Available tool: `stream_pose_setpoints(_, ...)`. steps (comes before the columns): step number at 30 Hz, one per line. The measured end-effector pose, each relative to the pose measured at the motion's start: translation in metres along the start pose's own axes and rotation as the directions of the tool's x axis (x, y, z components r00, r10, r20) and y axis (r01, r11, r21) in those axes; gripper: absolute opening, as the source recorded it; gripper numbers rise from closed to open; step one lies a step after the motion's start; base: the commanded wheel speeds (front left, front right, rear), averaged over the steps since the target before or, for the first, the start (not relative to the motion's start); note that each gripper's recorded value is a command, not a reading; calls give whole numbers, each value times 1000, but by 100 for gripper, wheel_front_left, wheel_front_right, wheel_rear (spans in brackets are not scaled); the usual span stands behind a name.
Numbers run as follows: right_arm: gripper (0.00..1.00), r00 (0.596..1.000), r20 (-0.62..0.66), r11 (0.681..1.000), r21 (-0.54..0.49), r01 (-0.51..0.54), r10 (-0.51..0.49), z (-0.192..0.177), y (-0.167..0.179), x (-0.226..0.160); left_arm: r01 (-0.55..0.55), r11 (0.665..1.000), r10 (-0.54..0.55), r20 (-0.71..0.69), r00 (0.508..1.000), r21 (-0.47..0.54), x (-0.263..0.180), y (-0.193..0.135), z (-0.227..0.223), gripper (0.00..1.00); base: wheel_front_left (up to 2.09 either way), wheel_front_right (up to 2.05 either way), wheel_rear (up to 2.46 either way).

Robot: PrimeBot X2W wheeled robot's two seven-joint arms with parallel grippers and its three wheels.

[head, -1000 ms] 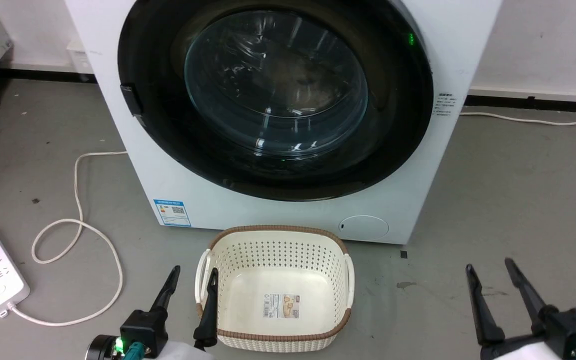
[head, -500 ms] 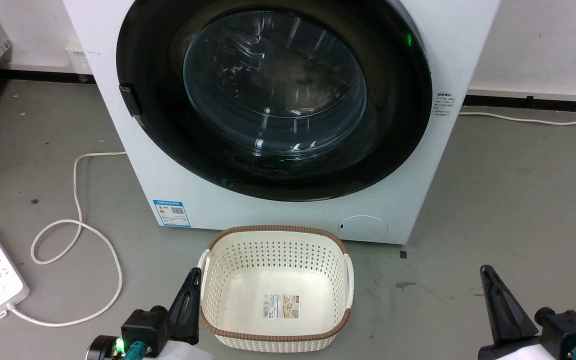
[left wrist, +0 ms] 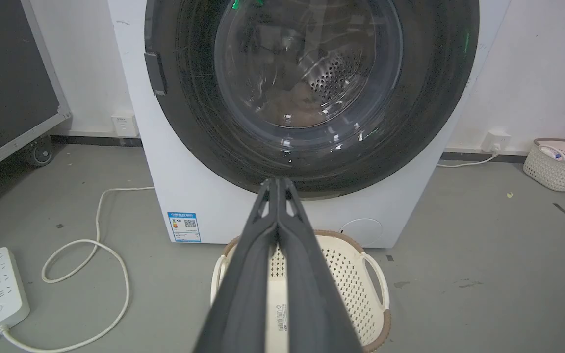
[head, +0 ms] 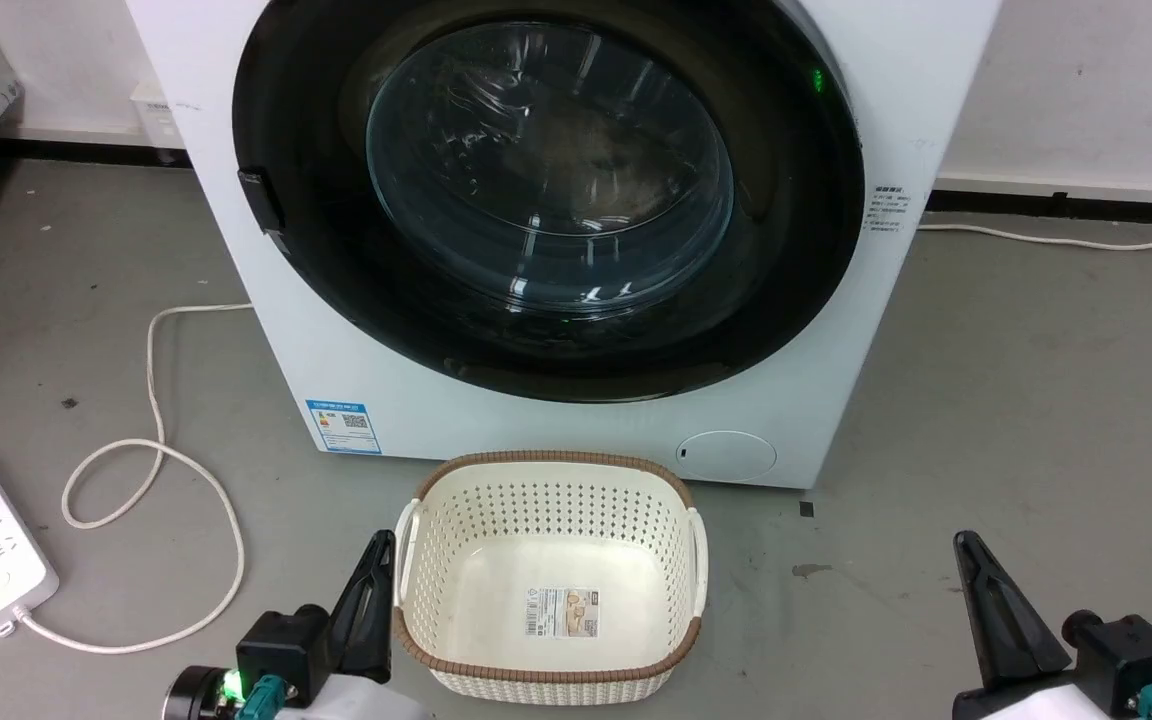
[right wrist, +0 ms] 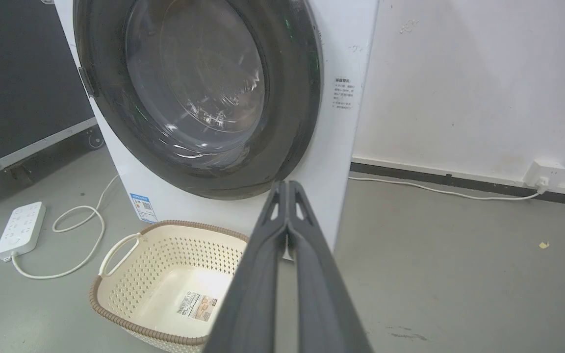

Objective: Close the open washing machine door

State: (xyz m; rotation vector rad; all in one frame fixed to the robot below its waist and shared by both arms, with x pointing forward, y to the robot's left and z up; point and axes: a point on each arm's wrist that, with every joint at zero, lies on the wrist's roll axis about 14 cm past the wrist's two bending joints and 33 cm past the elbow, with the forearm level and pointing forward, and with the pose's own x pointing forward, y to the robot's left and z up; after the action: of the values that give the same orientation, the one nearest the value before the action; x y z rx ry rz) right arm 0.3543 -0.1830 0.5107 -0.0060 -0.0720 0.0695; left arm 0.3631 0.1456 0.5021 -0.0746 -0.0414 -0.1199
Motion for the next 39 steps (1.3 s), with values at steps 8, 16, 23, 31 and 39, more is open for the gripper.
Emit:
stream_pose_setpoints(8,0,1000,-7,1000,-2,-5,5,1,2,2,-9,1000,9,-4,1000,11,1,2,2,0,0,0,0)
stream_pose_setpoints(16,0,1000,-17,1000,-3,-10,10,1,3,2,-14,1000,14,-11,1000,18,1,4,3,0,0,0,0)
stream_pose_setpoints(23,0,1000,-25,1000,-3,-13,13,0,4,2,-19,999,19,-10,1000,28,2,5,5,0,0,0,0)
stream_pose_setpoints(31,0,999,-33,1000,-11,-20,20,2,6,5,-30,999,30,-14,999,38,3,8,8,0,0,0,0)
stream_pose_setpoints(39,0,999,-40,1000,-11,-25,25,2,8,6,-39,998,40,-16,999,49,3,11,10,0,0,0,0)
